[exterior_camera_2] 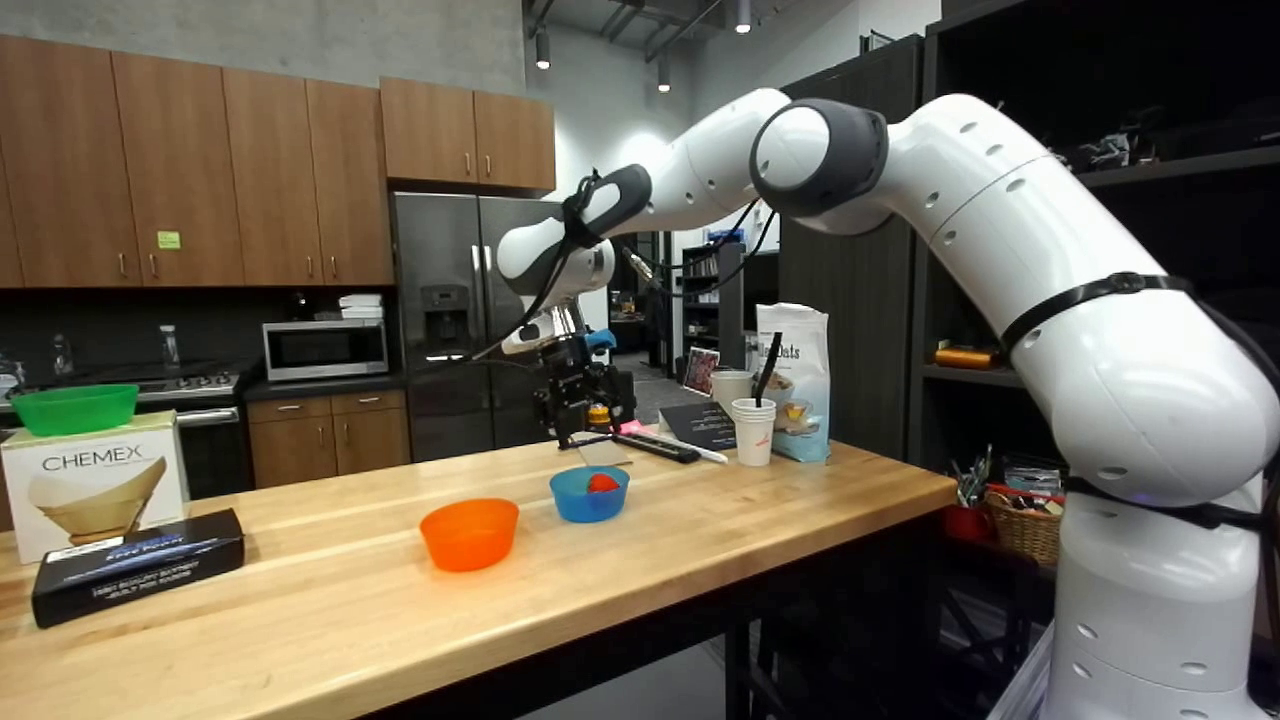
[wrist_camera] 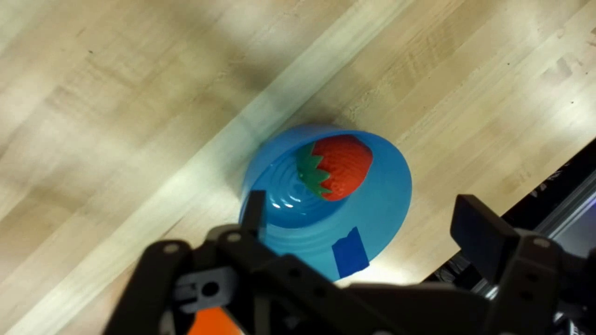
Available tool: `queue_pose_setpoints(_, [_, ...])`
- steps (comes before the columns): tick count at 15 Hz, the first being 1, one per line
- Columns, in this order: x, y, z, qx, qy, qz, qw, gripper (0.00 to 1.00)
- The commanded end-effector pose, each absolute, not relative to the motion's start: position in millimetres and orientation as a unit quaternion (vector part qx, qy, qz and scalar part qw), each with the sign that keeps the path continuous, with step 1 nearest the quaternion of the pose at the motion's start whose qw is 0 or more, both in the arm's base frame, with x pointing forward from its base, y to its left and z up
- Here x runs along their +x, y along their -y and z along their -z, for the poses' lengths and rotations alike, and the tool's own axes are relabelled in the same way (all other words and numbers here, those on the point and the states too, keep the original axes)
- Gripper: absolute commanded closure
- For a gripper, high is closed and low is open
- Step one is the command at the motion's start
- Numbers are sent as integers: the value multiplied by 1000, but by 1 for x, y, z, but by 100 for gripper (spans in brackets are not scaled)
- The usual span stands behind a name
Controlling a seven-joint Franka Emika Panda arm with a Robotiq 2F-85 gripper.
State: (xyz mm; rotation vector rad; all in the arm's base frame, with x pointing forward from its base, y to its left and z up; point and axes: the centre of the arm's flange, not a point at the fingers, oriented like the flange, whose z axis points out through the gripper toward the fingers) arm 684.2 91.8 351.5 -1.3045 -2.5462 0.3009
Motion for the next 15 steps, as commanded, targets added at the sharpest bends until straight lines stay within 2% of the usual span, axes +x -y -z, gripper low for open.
queue_pose_setpoints(1, [709,-76,-358,-417,888,-96,167,0])
queue_pose_setpoints(9, [713,-73,-373,-459,864,-116,169,0])
queue_pose_setpoints(15, [721,-81,-392,-513,849,-89,86,0])
